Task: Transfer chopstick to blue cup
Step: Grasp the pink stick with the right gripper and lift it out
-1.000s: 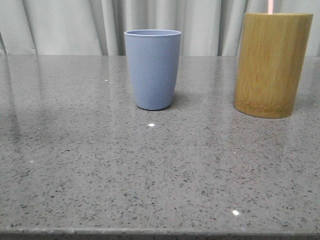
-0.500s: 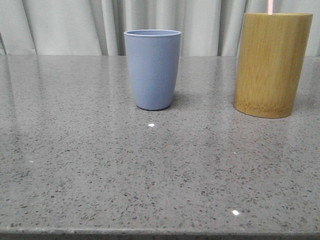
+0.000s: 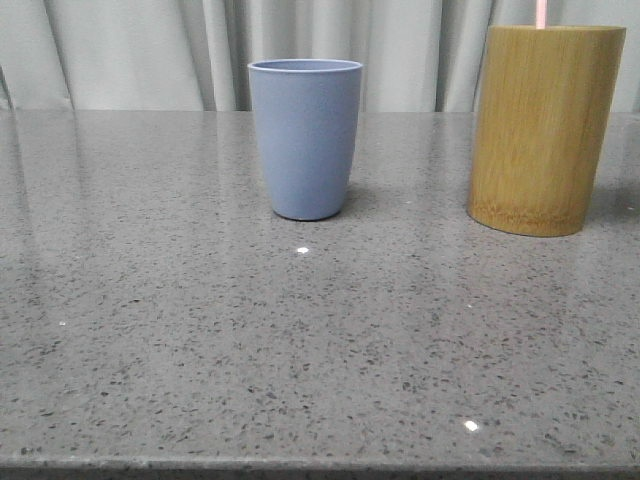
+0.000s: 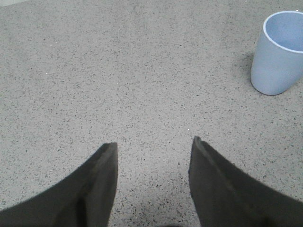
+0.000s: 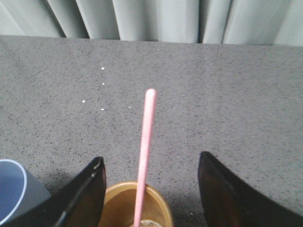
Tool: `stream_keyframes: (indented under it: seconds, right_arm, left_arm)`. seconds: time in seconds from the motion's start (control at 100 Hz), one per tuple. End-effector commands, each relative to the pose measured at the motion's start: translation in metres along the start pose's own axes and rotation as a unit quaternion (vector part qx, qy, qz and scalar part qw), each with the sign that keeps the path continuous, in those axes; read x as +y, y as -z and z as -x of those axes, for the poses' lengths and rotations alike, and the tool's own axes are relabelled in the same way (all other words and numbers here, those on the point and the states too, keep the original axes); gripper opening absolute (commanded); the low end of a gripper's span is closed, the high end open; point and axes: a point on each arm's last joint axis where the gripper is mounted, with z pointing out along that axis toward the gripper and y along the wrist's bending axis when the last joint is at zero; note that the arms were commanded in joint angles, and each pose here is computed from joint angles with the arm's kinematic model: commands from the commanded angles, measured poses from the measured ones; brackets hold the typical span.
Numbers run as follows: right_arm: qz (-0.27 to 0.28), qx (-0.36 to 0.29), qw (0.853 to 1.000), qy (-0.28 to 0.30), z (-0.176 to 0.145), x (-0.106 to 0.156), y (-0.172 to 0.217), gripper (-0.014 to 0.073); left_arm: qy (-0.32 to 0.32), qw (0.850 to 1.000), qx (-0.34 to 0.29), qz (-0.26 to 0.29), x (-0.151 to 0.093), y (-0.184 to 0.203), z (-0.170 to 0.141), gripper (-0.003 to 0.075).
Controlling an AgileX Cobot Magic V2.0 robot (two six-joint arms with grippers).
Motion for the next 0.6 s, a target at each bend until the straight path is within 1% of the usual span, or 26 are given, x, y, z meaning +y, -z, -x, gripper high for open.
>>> stream_keyframes:
  seconds: [0.0, 0.11, 0.42, 0.59]
  right_arm:
    - [0.013, -0.047, 0.999, 0.004, 0.019, 0.007, 0.001, 0.0444]
    - [0.012, -0.034, 0.999, 0.004, 0.021, 0.007, -0.015, 0.0444]
    - [0.009, -0.029, 1.000, 0.003, 0.021, 0.006, -0.046, 0.0444]
    - [0.011, -0.046, 0.999, 0.003, 0.022, 0.006, -0.054, 0.0444]
  left_arm:
    - [0.004, 0.999, -0.042, -0.011, -0.001, 0.007, 0.011, 0.0347]
    - [0.004, 0.999, -0.037, -0.009, -0.001, 0.007, 0.010, 0.0347]
    - [0.004, 0.999, -0.035, -0.009, -0.001, 0.007, 0.009, 0.0347]
    - [0.004, 0.999, -0.035, -0.009, -0.001, 0.007, 0.009, 0.0347]
